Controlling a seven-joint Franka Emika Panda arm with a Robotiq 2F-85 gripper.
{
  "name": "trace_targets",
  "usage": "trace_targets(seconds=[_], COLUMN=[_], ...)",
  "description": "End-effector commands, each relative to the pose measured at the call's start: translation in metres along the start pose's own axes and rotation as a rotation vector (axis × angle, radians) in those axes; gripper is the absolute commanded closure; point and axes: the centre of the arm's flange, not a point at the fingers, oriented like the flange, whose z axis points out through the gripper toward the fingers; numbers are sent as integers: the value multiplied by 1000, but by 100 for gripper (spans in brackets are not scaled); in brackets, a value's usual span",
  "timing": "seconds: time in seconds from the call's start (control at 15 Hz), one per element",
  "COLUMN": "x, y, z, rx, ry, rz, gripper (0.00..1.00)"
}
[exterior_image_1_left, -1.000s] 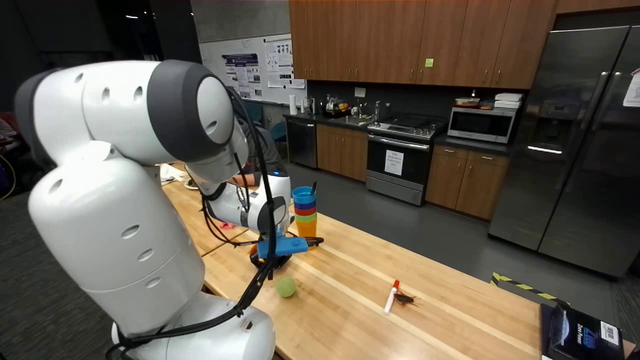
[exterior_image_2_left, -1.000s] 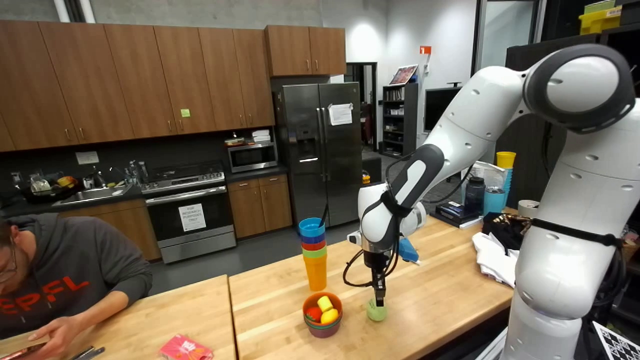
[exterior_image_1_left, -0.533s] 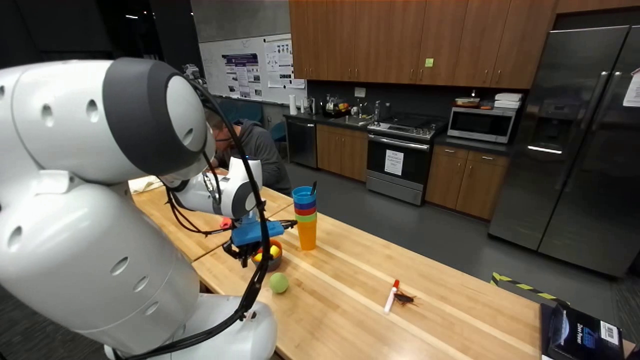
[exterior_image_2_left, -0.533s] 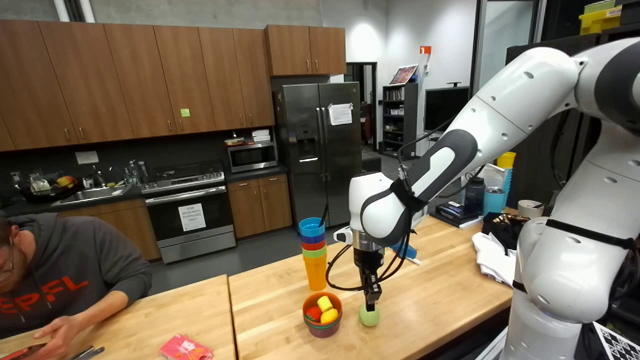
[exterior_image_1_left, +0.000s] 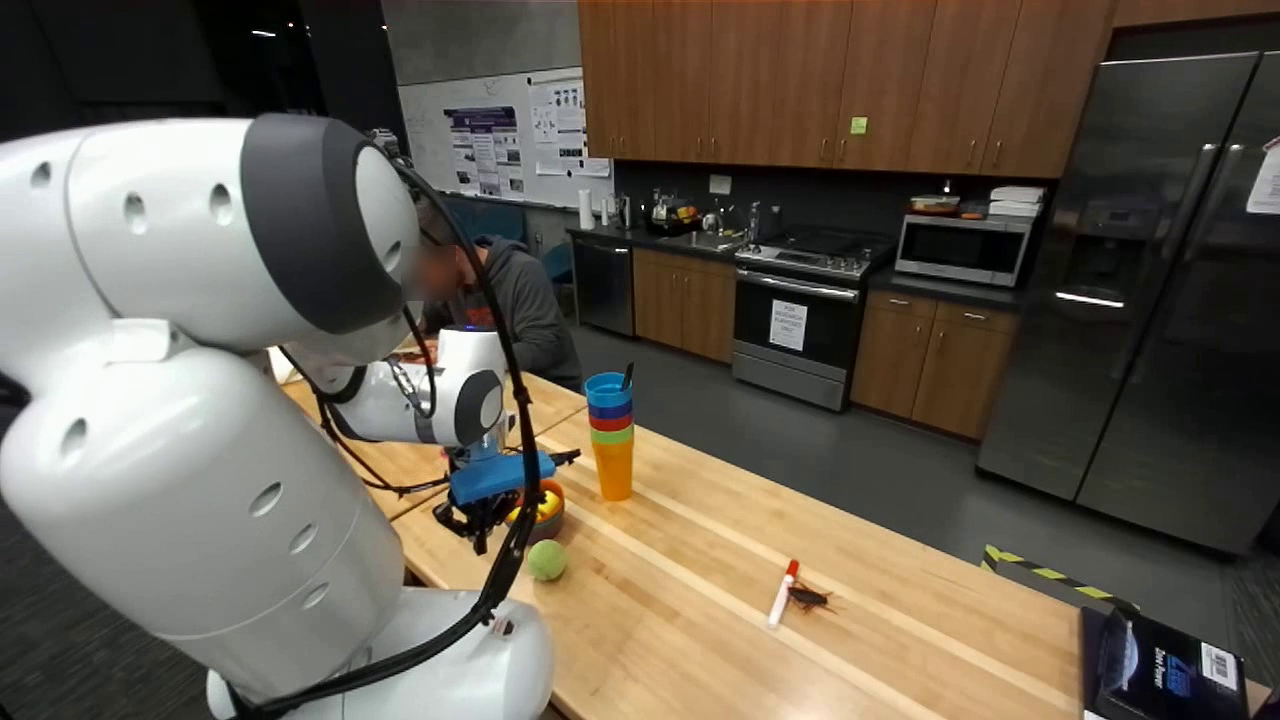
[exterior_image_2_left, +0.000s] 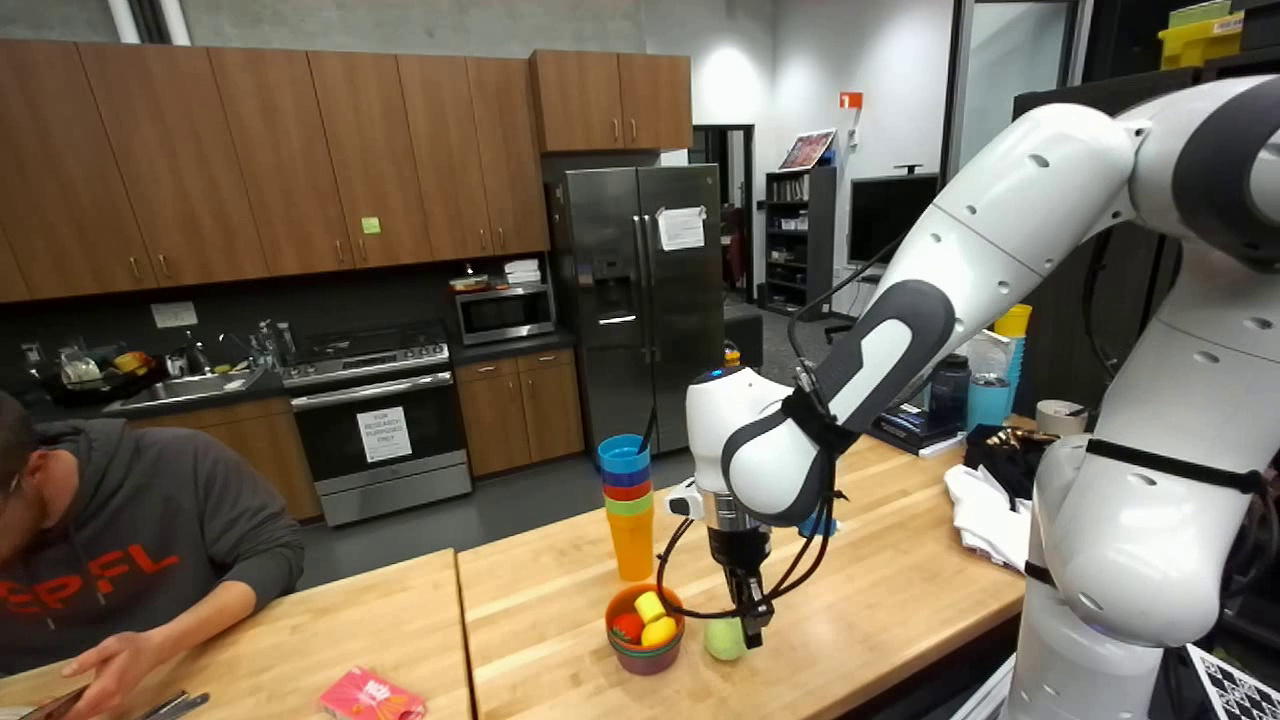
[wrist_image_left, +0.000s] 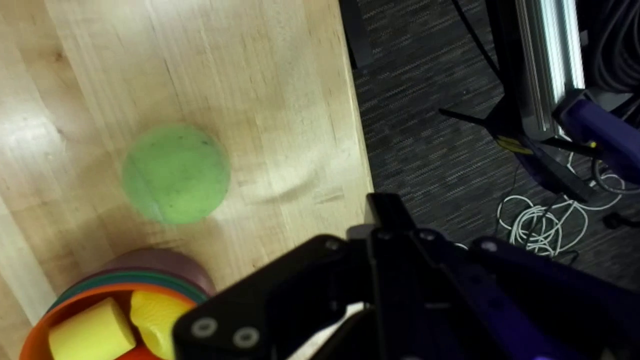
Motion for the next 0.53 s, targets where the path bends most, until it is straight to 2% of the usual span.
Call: trace_targets(seconds=[0.0, 0.47], x=[-21, -12], y=[-14, -4], z=[24, 46], rx=[-19, -78], ry=[-24, -15], rz=[6, 34], gripper=[100, 100])
